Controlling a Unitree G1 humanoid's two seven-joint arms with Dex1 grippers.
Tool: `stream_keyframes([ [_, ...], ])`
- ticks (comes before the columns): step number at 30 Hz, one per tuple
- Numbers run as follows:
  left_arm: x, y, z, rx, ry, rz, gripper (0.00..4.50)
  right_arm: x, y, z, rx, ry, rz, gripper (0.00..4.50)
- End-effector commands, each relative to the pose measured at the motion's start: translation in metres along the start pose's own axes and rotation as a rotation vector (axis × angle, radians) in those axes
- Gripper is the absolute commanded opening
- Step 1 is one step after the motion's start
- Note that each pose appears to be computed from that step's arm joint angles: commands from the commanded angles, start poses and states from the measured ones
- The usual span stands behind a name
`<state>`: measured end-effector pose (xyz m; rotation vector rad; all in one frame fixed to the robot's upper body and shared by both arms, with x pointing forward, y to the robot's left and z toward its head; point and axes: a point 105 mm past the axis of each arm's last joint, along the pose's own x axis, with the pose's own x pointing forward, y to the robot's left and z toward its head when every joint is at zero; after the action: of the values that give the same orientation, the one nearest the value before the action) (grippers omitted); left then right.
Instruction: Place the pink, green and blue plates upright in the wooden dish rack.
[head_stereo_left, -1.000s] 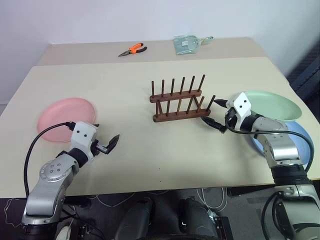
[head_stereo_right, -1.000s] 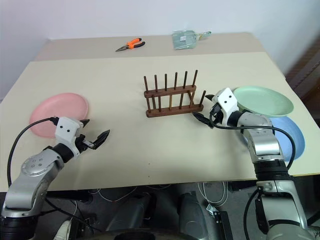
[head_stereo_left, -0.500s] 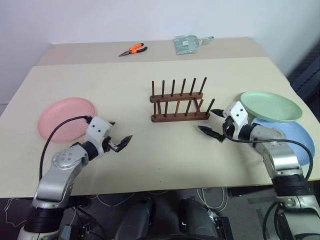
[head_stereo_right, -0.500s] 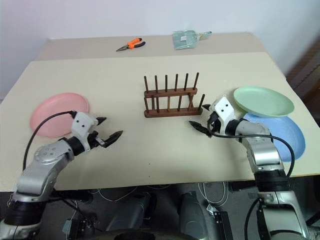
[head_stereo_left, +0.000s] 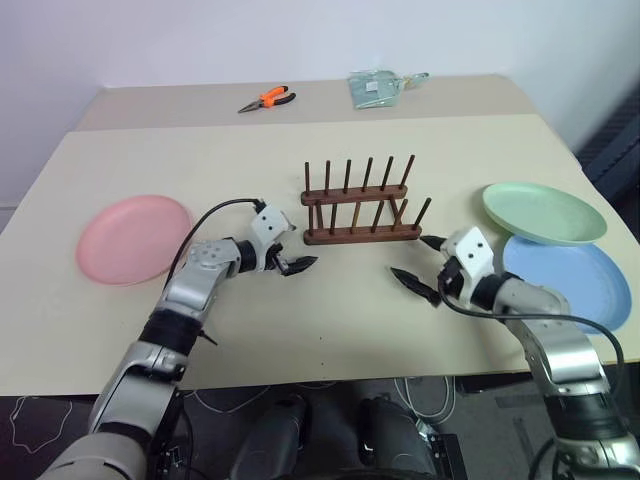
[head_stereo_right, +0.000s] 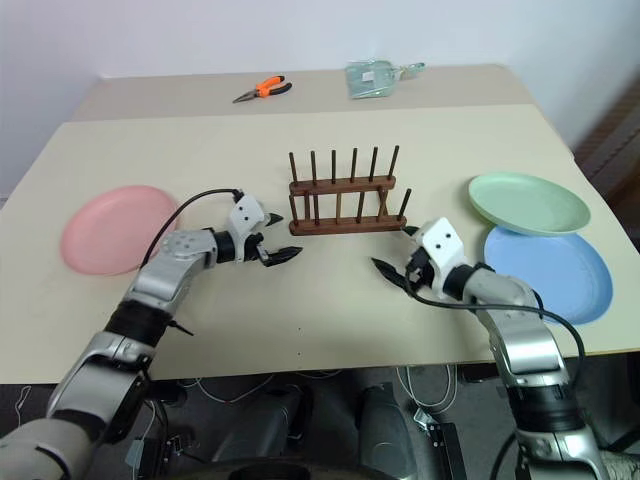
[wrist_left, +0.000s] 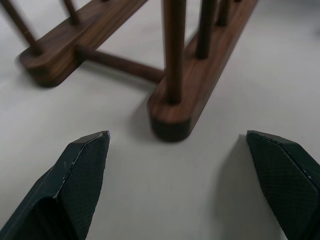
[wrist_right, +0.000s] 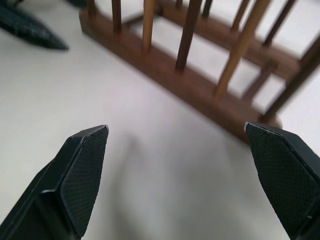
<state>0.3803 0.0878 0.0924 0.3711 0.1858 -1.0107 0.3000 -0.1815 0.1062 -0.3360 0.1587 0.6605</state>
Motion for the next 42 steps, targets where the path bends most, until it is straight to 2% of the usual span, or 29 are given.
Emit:
stream_keyframes([
  [1, 0.013, -0.008, -0.011, 0.028, 0.039, -0.070, 4.50, -0.014, -0.003, 0.017, -0.038, -0.035, -0.038, 4.45],
  [2, 0.015, -0.008, -0.010, 0.026, 0.032, -0.071, 3.99, -0.017, -0.003, 0.017, -0.036, -0.031, -0.044, 4.50],
  [4, 0.018, -0.007, -0.008, 0.020, 0.016, -0.082, 3.30, -0.021, -0.003, 0.016, -0.035, -0.022, -0.053, 4.50],
  [9, 0.017, -0.014, -0.005, 0.024, -0.024, -0.125, 0.91, -0.024, -0.003, 0.014, -0.036, -0.001, -0.053, 4.50],
  [10, 0.016, -0.017, -0.003, 0.024, -0.040, -0.139, 0.77, -0.024, -0.003, 0.013, -0.036, 0.001, -0.051, 4.50],
  [20, -0.010, -0.063, 0.007, 0.159, -0.077, -0.306, 0.77, -0.037, -0.011, -0.005, -0.029, 0.090, -0.036, 4.50],
  [22, -0.016, -0.068, 0.007, 0.134, -0.069, -0.327, 1.81, -0.045, -0.013, -0.011, -0.029, 0.116, -0.045, 4.50],
  [23, -0.017, -0.065, 0.004, 0.118, -0.055, -0.307, 2.18, -0.047, -0.013, -0.013, -0.030, 0.126, -0.047, 4.50],
  [27, -0.025, -0.047, -0.012, 0.152, 0.032, -0.204, 4.16, -0.051, -0.009, -0.018, -0.034, 0.143, -0.042, 4.50],
  [28, -0.030, -0.043, -0.017, 0.144, 0.054, -0.178, 4.47, -0.051, -0.008, -0.019, -0.030, 0.150, -0.037, 4.50],
  [29, -0.037, -0.041, -0.020, 0.121, 0.070, -0.165, 4.49, -0.052, -0.006, -0.021, -0.030, 0.156, -0.029, 4.24],
  [32, -0.052, -0.043, -0.024, 0.071, 0.086, -0.169, 4.50, -0.053, -0.001, -0.022, -0.025, 0.157, -0.009, 3.24],
  [35, -0.067, -0.059, -0.025, -0.007, 0.078, -0.207, 3.60, -0.050, 0.004, -0.022, -0.015, 0.151, 0.016, 1.64],
  [38, -0.072, -0.075, -0.022, -0.042, 0.070, -0.251, 2.09, -0.047, 0.007, -0.024, -0.014, 0.152, 0.029, 0.07],
  [40, -0.062, -0.091, -0.018, -0.046, 0.057, -0.268, 1.11, -0.041, 0.008, -0.027, -0.020, 0.159, 0.034, 0.00],
  [42, -0.049, -0.101, -0.014, -0.037, 0.043, -0.256, 1.11, -0.033, 0.004, -0.032, -0.034, 0.176, 0.017, 0.00],
])
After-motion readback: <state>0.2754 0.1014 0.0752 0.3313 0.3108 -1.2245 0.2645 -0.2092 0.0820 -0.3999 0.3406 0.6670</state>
